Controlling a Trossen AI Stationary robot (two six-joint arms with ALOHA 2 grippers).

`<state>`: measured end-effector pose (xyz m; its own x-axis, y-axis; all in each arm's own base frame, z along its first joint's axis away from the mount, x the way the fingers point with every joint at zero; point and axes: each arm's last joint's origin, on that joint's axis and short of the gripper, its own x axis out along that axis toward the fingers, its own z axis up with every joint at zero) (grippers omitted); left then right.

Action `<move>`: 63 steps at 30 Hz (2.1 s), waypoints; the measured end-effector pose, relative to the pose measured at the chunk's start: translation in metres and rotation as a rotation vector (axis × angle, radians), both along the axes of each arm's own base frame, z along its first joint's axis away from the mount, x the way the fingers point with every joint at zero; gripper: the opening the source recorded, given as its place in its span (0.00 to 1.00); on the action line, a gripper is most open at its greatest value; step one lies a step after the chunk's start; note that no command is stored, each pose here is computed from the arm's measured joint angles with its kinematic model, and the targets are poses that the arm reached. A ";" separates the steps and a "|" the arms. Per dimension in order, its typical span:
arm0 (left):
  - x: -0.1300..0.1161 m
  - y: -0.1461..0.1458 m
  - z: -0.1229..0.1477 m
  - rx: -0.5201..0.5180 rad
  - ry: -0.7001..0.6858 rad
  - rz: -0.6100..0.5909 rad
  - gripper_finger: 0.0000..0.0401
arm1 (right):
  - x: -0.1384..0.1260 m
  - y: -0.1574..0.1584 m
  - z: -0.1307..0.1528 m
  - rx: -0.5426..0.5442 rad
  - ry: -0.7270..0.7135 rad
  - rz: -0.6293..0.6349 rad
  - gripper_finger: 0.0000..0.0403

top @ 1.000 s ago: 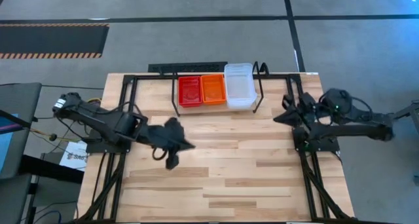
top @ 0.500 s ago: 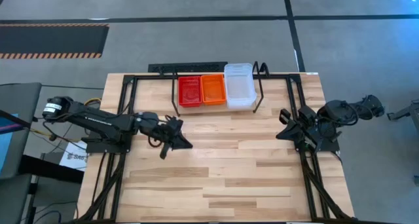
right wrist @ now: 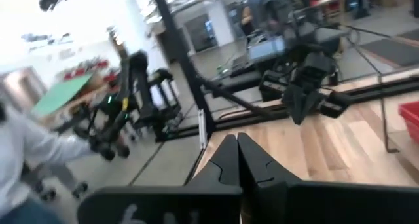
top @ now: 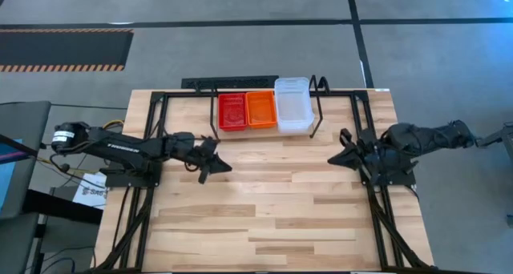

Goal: Stack baskets on shelf by color
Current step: Return to Home Position

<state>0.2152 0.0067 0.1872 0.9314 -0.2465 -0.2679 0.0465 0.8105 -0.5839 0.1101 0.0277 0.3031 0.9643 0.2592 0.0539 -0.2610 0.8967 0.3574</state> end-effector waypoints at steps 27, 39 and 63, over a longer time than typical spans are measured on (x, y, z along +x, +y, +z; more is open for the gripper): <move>0.001 -0.003 0.008 0.039 -0.107 -0.147 0.00 | -0.008 -0.011 0.004 0.017 -0.044 -0.078 0.09; -0.008 0.023 0.027 0.151 -0.341 -0.372 0.00 | -0.031 -0.011 -0.039 -0.084 -0.207 0.031 0.10; -0.103 -0.011 -0.009 0.237 -0.477 -0.320 0.00 | -0.033 -0.015 -0.066 -0.103 -0.242 -0.031 0.10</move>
<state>0.1123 -0.0043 0.1783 0.8517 -0.5183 0.0773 0.5201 0.8183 -0.2445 0.0774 0.0122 0.2368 0.9341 0.2456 0.2593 -0.2995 0.9341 0.1944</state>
